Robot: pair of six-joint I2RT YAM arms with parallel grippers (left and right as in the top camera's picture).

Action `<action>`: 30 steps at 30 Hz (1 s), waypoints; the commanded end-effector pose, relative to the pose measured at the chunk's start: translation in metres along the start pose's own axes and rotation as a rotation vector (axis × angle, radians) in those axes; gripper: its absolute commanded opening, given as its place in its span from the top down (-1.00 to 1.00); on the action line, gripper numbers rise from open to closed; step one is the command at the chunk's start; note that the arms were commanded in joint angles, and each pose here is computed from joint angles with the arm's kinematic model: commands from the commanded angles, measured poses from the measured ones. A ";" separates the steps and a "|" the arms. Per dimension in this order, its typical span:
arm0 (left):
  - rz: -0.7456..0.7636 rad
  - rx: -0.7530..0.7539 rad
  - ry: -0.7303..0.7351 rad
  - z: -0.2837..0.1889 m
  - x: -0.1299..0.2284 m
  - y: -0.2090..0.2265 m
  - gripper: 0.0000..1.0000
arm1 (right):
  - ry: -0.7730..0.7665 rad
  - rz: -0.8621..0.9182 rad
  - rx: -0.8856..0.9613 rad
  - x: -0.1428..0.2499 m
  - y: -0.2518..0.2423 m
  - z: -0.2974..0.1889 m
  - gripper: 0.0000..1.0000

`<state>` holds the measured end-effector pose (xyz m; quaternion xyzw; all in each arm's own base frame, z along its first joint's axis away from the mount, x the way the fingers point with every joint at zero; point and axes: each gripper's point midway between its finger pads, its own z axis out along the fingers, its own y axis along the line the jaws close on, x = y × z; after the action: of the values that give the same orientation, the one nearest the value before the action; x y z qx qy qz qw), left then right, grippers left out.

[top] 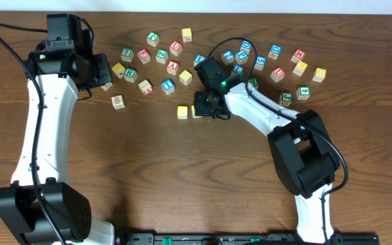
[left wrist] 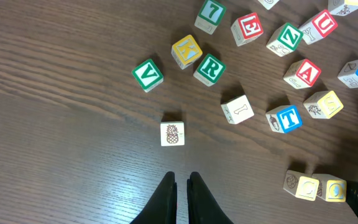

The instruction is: Spell out CORL

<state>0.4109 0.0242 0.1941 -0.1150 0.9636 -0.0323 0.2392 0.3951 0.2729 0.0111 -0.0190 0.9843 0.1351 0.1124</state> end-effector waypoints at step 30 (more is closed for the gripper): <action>0.005 -0.004 -0.017 -0.005 -0.003 0.001 0.84 | 0.016 -0.024 -0.033 0.009 0.014 0.007 0.94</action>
<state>0.4109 0.0242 0.1941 -0.1148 0.9636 -0.0323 0.2392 0.3903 0.2875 0.0132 -0.0325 0.9814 0.1520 0.1123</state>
